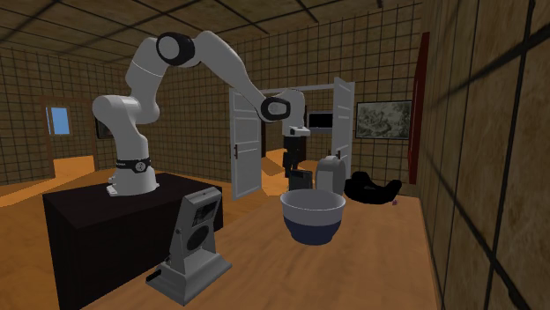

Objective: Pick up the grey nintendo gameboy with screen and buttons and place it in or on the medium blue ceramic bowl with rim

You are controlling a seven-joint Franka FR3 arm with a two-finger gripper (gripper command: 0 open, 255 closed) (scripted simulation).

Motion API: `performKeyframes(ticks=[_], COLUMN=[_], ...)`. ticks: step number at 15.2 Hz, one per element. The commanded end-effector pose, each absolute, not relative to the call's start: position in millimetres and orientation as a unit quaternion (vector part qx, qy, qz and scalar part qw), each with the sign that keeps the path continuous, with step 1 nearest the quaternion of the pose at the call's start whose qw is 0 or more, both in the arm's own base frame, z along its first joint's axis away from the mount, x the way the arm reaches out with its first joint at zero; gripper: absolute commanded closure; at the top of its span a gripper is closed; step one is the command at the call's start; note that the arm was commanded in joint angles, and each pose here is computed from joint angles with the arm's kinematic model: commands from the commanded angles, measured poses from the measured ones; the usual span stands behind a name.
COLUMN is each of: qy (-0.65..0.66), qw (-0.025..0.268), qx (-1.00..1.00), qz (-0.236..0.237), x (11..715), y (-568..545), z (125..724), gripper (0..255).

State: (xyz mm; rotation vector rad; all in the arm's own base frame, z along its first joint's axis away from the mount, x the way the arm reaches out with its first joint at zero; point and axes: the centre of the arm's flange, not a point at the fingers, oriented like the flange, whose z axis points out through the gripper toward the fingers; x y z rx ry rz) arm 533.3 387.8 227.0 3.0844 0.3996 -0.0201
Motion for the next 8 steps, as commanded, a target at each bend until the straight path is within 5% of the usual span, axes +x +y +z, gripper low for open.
performKeyframes(ticks=[1,5,6,8], qy=[0.128,0.128,0.128,0.128], qw=[0.016,0.016,0.016,0.016], qx=[0.992,0.992,0.992,0.992], qz=[-0.006,-0.006,-0.006,-0.006], x=[533.5,533.5,533.5,533.5], y=[387.8,387.8,387.8,387.8], z=[226.4,226.5,226.5,226.4], gripper=[0,0,255,255])
